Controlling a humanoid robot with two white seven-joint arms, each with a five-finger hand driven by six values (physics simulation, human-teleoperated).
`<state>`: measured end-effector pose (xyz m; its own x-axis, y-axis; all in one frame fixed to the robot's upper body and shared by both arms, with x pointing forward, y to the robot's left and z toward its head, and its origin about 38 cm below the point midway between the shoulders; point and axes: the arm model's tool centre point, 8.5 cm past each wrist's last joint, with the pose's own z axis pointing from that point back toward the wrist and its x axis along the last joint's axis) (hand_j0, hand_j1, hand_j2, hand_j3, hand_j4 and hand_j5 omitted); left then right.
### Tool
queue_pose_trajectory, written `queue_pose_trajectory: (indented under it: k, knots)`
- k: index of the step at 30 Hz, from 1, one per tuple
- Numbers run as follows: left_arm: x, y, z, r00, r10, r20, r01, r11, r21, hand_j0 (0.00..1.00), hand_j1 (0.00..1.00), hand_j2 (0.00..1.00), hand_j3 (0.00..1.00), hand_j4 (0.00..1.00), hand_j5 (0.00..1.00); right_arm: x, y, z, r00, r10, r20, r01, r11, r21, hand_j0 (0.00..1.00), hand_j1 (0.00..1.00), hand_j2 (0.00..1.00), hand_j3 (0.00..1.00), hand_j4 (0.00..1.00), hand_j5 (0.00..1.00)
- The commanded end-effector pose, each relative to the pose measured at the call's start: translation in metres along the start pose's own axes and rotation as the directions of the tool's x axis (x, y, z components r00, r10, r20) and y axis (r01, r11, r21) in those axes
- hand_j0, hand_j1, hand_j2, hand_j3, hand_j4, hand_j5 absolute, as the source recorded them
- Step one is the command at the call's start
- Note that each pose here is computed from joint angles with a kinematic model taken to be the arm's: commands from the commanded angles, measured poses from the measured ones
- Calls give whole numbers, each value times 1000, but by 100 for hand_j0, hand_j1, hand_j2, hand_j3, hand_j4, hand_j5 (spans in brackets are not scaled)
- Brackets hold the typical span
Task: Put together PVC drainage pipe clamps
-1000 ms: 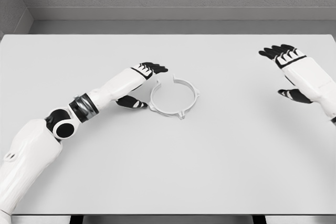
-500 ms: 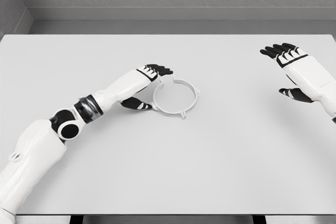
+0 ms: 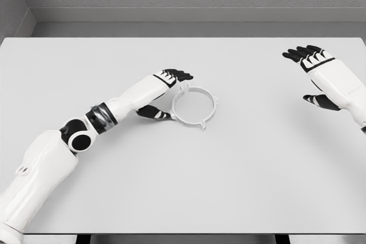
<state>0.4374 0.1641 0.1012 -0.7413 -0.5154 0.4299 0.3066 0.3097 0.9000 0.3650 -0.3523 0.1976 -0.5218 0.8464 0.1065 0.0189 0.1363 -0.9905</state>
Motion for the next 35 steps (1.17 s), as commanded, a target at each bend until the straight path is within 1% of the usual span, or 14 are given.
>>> queue_pose_trajectory:
  k: [1,16,18,20,21,23,24,25,26,27,28,29,32,35]
  knots:
    - [0,-1,-1,1000,13,-3,-13,1000,6,100,100,100,100,100,100,0,-1,0,1000,-5,0,5,1000,-4,100,100,100,100,100,100]
    - [2,-2,-11,1000,26,3,-26,1000,18,100,100,100,100,100,100,1,-1,0,1000,-5,2,5,1000,-4,100,100,100,100,100,100]
    - [-1,3,-11,1000,18,-3,-18,1000,20,100,100,100,100,100,100,1,-1,0,1000,-5,2,5,1000,-4,100,100,100,100,100,100]
    - [-16,19,-4,999,3,-40,-2,999,44,100,100,100,100,100,100,3,2,-3,1000,-9,12,9,1000,3,100,100,100,100,100,100]
    - [-25,34,4,998,-21,-63,24,998,54,100,100,100,100,100,100,4,3,-4,1000,-10,15,10,1000,5,100,100,100,100,100,100]
    - [-49,56,28,989,-60,-132,67,996,52,100,100,100,100,100,100,4,3,-4,1000,-9,16,9,1000,4,100,100,100,100,100,100]
    - [-53,61,32,987,-64,-146,73,996,56,100,100,100,100,100,100,5,2,-4,1000,-8,17,8,1000,4,100,100,100,100,100,100]
    - [-64,76,50,979,-95,-181,106,993,51,100,100,100,100,100,100,5,2,-4,1000,-10,19,10,1000,4,100,100,100,100,100,100]
    - [-77,93,74,965,-128,-228,142,989,42,100,100,100,100,100,100,5,2,-4,1000,-10,19,10,1000,4,100,100,100,100,100,100]
    - [-81,99,82,960,-138,-245,153,987,43,100,100,100,100,100,100,5,2,-4,1000,-10,18,10,1000,3,100,100,100,100,100,100]
    - [-89,114,104,944,-172,-283,187,982,27,100,100,100,100,100,100,5,2,-4,1000,-10,19,10,1000,4,100,100,100,100,100,100]
    - [-93,120,114,935,-189,-299,202,979,14,100,100,100,100,100,100,5,2,-4,1000,-10,19,10,1000,4,100,100,100,100,100,100]
    - [-100,137,135,915,-219,-338,235,972,5,100,100,100,100,100,100,5,2,-4,1000,-10,19,10,1000,4,100,100,100,100,100,100]
    - [-102,143,140,910,-223,-350,242,970,13,100,100,100,100,100,100,5,2,-4,1000,-10,19,10,1000,4,100,100,100,100,100,100]
